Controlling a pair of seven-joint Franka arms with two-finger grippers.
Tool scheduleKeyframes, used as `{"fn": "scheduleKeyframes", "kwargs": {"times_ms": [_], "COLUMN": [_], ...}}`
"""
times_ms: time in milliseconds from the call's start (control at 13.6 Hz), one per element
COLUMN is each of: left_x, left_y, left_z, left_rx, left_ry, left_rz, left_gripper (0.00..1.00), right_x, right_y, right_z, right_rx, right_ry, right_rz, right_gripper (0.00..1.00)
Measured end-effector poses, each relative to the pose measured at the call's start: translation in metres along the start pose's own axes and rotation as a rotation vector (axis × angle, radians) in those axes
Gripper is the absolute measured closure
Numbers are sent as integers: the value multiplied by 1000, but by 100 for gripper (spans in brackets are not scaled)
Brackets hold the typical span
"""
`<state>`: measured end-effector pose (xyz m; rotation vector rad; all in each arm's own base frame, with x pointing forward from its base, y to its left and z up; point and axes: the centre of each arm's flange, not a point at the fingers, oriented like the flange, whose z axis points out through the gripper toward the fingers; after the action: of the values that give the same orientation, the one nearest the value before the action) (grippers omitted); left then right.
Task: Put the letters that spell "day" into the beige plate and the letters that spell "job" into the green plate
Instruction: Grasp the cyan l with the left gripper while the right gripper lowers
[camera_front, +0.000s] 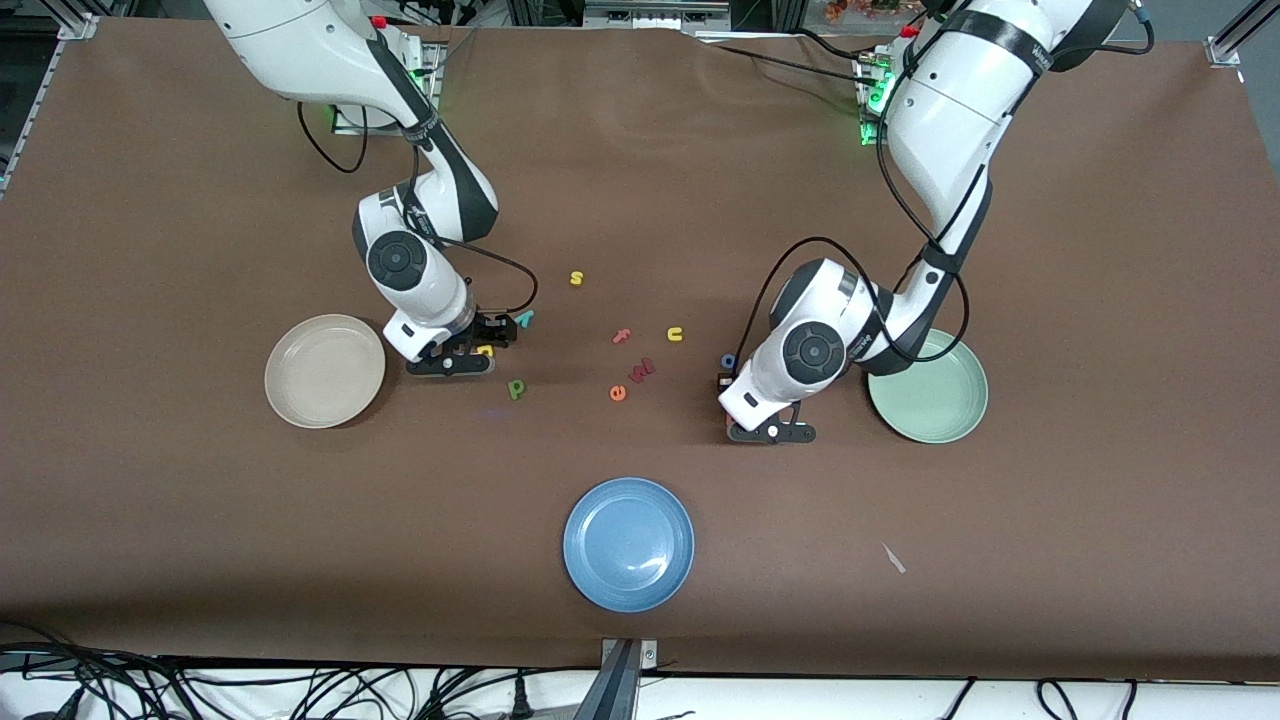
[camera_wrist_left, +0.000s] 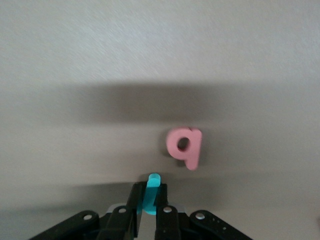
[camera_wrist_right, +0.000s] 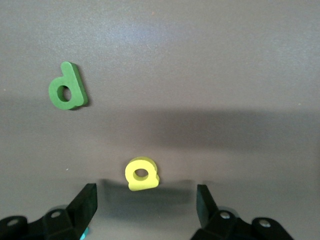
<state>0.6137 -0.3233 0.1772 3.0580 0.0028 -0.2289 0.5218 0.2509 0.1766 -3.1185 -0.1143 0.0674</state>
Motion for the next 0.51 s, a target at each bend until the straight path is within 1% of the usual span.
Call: {"fn": "scheduleKeyframes", "kwargs": {"times_ms": [147, 367, 440, 513], "left_x": [5, 9, 8, 6], "left_y": [-7, -25, -35, -48], "left_z": [-14, -64, -81, -95], "left_rx": [10, 48, 72, 115], "left_ry": [-6, -21, -34, -45], "left_rz": [-11, -37, -47, -51], "left_gripper": [88, 88, 88, 88], "right_x": [2, 3, 3, 4], "right_y": [1, 1, 1, 1], "right_z": [2, 2, 3, 4], "right_rx": [0, 0, 0, -1], "right_ry": [-1, 0, -1, -3], "right_rz": [-9, -12, -13, -13], "right_gripper": [12, 14, 15, 22]}}
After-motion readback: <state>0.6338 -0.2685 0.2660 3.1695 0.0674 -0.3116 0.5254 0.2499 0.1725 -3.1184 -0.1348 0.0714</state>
